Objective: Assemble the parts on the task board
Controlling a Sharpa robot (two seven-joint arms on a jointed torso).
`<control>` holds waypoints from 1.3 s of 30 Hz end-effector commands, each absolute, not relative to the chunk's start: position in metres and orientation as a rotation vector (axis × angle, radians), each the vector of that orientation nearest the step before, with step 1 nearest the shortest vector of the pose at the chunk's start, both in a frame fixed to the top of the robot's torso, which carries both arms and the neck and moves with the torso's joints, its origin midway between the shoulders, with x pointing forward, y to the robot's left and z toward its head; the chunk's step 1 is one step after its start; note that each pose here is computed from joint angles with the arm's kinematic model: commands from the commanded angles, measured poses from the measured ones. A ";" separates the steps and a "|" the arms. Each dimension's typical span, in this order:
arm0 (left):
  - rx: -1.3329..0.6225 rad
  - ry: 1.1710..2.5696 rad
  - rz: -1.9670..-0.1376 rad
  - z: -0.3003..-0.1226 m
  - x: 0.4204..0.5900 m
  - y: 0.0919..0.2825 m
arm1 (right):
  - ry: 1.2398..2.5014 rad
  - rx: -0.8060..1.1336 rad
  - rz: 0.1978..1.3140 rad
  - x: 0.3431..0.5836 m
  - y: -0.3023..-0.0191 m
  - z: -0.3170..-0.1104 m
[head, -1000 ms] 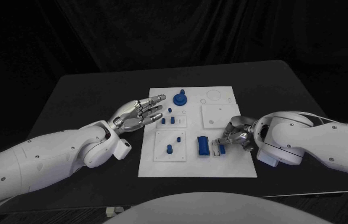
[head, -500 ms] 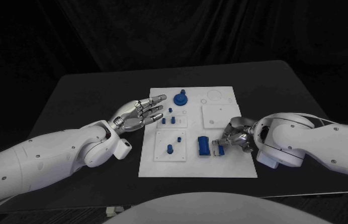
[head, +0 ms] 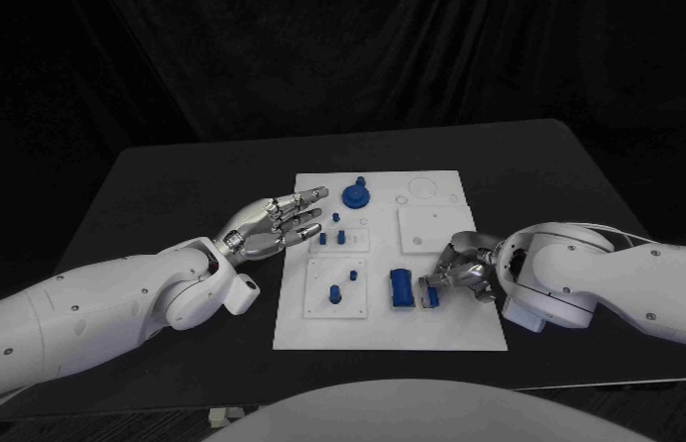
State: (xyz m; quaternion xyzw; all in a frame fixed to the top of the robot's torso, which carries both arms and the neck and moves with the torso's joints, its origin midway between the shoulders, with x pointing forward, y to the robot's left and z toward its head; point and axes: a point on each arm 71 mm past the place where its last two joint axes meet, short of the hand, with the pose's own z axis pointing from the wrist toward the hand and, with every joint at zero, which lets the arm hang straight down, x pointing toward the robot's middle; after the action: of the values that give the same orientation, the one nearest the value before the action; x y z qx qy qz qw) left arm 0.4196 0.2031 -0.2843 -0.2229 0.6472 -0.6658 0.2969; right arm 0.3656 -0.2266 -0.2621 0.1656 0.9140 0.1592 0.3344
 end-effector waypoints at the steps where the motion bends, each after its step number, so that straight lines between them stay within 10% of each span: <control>1: -0.578 1.686 -1.818 -0.282 0.418 0.202 | 2.396 0.430 0.408 0.365 -0.227 -0.264; 39: -0.590 1.715 -1.817 -0.285 0.417 0.201 | 2.383 0.422 0.406 0.366 -0.226 -0.264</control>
State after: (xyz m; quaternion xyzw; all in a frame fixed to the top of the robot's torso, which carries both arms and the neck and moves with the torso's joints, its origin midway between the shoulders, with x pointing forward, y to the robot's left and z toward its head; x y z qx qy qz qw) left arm 0.4184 0.2027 -0.2864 -0.2231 0.6488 -0.6682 0.2877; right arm 0.3664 -0.2259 -0.2633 0.1643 0.9138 0.1583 0.3360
